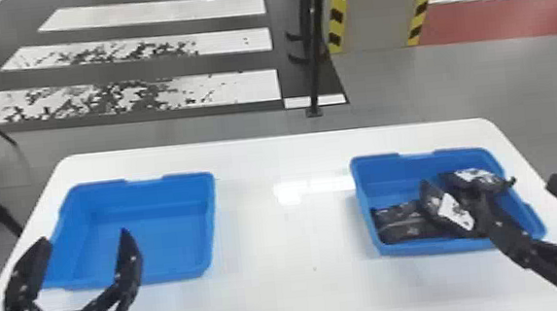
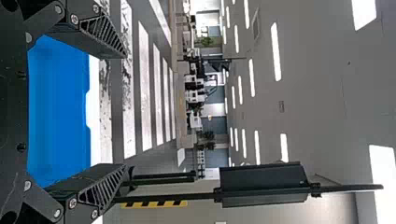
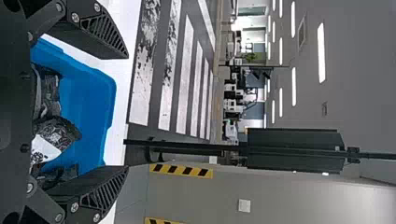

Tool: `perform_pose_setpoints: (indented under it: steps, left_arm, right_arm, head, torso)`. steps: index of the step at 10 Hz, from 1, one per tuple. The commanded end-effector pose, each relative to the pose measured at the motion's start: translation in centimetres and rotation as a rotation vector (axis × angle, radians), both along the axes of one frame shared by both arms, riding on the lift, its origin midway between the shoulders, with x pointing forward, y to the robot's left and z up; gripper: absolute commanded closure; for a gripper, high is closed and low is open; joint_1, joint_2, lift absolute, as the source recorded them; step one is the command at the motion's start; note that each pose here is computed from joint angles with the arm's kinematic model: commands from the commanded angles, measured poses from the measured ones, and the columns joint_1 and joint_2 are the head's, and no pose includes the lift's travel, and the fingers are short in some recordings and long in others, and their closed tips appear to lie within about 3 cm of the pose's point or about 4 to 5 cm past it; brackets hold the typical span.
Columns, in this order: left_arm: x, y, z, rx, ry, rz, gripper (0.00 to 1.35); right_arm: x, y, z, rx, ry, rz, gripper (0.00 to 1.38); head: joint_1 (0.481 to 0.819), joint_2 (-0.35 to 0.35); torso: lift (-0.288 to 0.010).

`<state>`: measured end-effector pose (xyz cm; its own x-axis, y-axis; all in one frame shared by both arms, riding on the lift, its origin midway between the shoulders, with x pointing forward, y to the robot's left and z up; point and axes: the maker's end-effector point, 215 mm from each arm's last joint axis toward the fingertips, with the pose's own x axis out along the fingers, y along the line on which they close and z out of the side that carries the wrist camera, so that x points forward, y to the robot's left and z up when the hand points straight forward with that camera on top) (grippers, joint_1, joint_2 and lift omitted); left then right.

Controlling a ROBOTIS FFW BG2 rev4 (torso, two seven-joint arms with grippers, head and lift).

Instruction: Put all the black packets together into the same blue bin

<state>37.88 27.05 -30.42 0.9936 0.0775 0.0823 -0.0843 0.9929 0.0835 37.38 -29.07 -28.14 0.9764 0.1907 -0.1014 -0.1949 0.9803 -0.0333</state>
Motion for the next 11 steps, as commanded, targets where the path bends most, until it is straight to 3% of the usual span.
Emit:
perform_pose_setpoints:
  steps: [1, 11]
  left_arm:
    - [-0.02, -0.02, 0.17, -0.003, -0.006, 0.001, 0.22]
    - [0.04, -0.34, 0.61, -0.007, -0.021, -0.004, 0.22]
  right_arm:
    - [0.12, 0.37, 0.04, 0.003, -0.002, 0.008, 0.18]
    - [0.30, 0.49, -0.49, 0.021, 0.005, 0.019, 0.19]
  head:
    - [0.695, -0.031]
    - [0.695, -0.028]
  torso:
    - [-0.110]
    - [-0.110]
